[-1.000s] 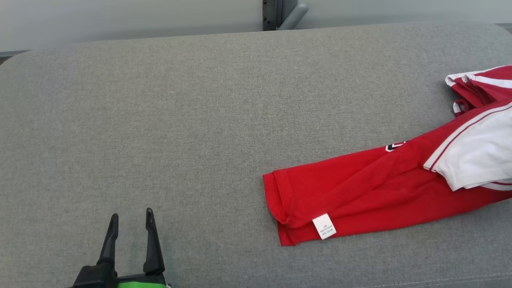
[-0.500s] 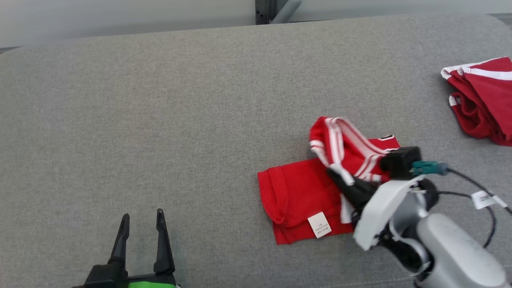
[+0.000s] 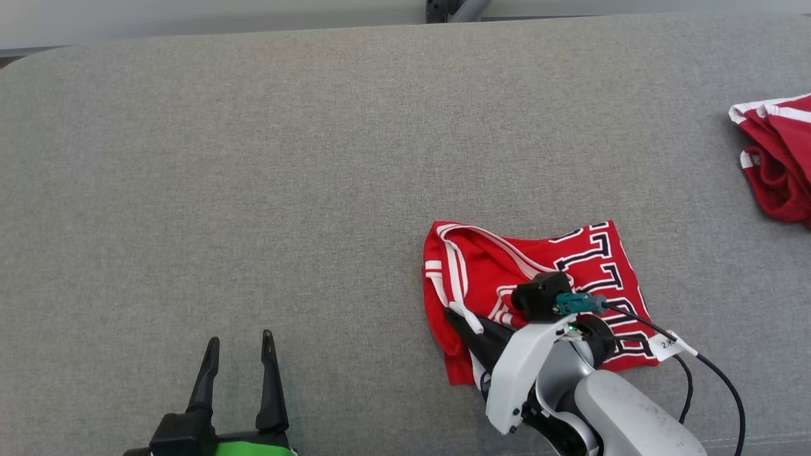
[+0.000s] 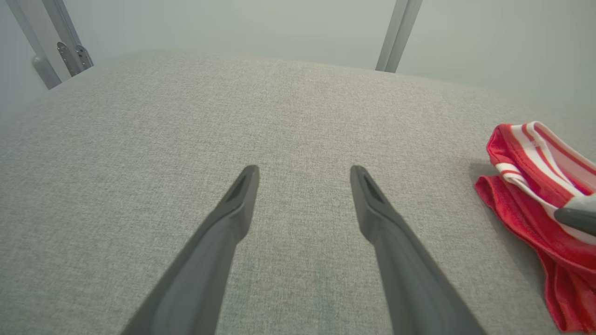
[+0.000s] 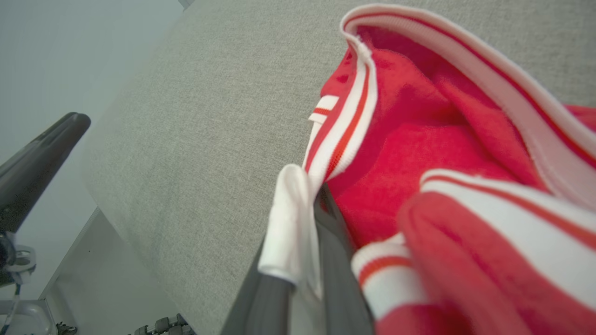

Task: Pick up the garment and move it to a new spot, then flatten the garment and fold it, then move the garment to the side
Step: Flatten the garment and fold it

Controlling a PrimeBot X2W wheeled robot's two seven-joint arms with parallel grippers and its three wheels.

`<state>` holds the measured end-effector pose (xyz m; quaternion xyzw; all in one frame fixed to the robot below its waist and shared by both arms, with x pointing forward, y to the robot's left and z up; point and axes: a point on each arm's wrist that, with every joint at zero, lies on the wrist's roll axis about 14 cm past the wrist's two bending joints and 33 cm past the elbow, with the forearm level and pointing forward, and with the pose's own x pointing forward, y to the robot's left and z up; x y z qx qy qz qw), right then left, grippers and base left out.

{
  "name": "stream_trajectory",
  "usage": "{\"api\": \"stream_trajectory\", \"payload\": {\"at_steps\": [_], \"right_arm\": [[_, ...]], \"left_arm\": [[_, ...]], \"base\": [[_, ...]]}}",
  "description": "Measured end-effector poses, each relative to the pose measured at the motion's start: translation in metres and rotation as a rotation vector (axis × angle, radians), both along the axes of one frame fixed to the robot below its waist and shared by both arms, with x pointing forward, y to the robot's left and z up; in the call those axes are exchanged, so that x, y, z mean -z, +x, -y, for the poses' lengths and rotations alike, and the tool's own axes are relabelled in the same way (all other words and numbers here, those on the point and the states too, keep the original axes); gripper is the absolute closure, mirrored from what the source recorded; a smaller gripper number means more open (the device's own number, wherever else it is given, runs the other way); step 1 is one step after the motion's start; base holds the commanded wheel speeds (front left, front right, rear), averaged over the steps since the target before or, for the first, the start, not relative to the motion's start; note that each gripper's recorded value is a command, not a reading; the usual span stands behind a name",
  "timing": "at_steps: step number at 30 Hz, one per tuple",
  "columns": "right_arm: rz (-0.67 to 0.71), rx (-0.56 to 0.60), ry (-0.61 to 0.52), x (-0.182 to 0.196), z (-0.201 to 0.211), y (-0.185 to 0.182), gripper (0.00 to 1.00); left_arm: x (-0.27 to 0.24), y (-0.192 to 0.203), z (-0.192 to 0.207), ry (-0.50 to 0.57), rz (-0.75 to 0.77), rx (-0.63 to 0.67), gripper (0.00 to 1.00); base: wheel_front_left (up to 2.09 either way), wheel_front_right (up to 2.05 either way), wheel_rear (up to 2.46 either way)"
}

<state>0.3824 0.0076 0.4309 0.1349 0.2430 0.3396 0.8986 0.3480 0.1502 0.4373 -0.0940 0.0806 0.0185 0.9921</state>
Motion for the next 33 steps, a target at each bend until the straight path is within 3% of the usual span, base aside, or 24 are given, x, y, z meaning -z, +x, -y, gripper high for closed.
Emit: {"api": "stream_trajectory", "payload": {"at_steps": [1,2,3,4,9,15,24,28,33], "right_arm": [[-0.003,0.001,0.000,0.001,-0.001,0.000,0.82],[-0.002,0.000,-0.002,0.002,-0.001,-0.001,0.20],[0.002,-0.002,0.000,0.001,-0.002,-0.002,0.20],[0.008,-0.006,0.001,0.000,-0.002,-0.003,0.00],[0.146,0.052,0.088,-0.042,0.010,0.002,0.00],[0.307,0.280,0.088,-0.077,0.086,0.010,0.00],[0.574,0.605,-0.247,-0.085,0.215,-0.008,0.00],[0.551,0.689,-0.311,-0.069,0.243,-0.025,0.00],[0.540,0.749,-0.307,-0.067,0.253,-0.035,0.00]], "left_arm": [[0.000,0.000,-0.001,0.001,-0.001,-0.003,0.00],[0.001,0.000,-0.001,0.002,-0.002,-0.004,0.00],[0.001,0.000,-0.001,0.002,-0.004,-0.005,0.00],[0.001,0.000,-0.002,0.002,-0.003,-0.006,0.00],[-0.003,-0.001,-0.010,0.012,0.011,-0.026,0.00],[-0.010,-0.008,-0.011,0.009,0.027,-0.032,0.00],[-0.022,-0.012,0.000,0.000,0.066,0.007,0.00],[-0.024,-0.015,-0.001,0.021,0.078,0.019,0.00],[-0.028,-0.022,-0.008,0.036,0.094,0.012,0.00]], "base": [[0.00,0.00,0.00],[0.00,0.00,0.00],[0.00,0.00,0.00],[0.00,0.00,0.00],[0.00,0.00,0.00],[0.00,0.00,0.00],[0.00,0.00,0.00],[0.00,0.00,0.00],[0.00,0.00,0.00]]}}
